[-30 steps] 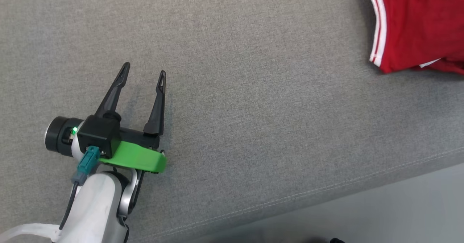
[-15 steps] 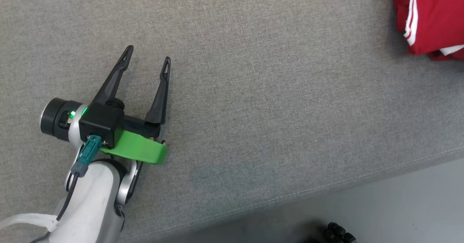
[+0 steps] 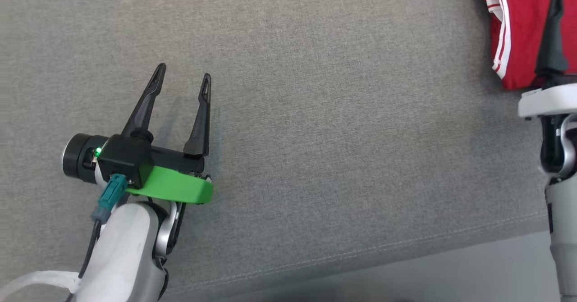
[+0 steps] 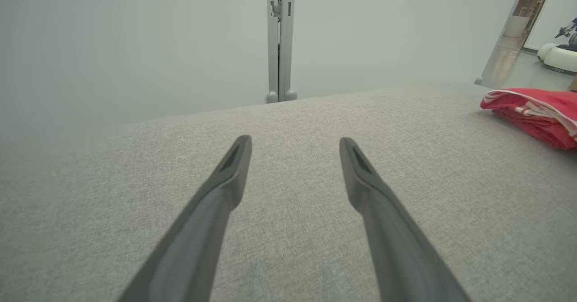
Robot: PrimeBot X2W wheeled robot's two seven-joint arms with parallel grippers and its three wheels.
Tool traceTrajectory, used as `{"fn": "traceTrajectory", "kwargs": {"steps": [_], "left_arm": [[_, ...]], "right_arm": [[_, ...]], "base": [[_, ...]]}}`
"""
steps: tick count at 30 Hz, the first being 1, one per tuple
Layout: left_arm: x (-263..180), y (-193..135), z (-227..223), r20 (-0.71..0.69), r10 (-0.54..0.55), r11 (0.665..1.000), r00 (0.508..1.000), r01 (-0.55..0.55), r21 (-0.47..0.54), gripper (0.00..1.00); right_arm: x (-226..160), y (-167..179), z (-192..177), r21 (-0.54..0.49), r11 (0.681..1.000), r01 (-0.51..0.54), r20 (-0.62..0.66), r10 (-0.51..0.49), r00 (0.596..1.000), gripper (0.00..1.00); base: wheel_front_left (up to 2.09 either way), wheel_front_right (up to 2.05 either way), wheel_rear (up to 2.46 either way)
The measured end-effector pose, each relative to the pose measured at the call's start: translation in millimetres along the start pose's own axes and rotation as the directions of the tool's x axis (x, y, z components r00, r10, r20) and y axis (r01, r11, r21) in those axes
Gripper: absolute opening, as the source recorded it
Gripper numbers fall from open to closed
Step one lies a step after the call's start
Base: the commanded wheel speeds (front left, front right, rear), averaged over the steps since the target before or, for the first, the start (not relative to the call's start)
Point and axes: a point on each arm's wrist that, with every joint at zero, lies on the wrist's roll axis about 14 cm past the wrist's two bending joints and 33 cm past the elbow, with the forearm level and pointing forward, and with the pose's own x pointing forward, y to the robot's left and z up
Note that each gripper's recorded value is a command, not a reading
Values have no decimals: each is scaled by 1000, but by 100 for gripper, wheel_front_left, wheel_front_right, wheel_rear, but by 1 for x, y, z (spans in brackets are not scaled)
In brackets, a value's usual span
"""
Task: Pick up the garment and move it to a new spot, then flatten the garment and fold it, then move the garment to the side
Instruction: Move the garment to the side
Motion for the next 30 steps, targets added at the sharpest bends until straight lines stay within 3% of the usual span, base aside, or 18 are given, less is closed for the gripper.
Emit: {"fn": "traceTrajectory", "kwargs": {"steps": [2, 11, 19, 30], "left_arm": [[-11, 11, 8, 15, 54, 999, 998, -54, 0, 100], [-53, 45, 33, 46, 206, 978, 978, -207, 19, 100], [-106, 62, 58, 82, 308, 948, 948, -313, 51, 100], [-154, 58, 75, 114, 350, 933, 930, -357, 50, 100]], "right_arm": [[-11, 30, 3, 21, 997, -69, 16, 69, 997, 100], [-47, 102, 12, 94, 968, -234, 29, 233, 972, 100], [-97, 147, 19, 161, 933, -321, 0, 326, 946, 100], [-147, 144, 35, 165, 933, -321, -13, 328, 945, 100]], "base": [[0, 0, 0], [0, 0, 0], [0, 0, 0], [0, 0, 0]]}}
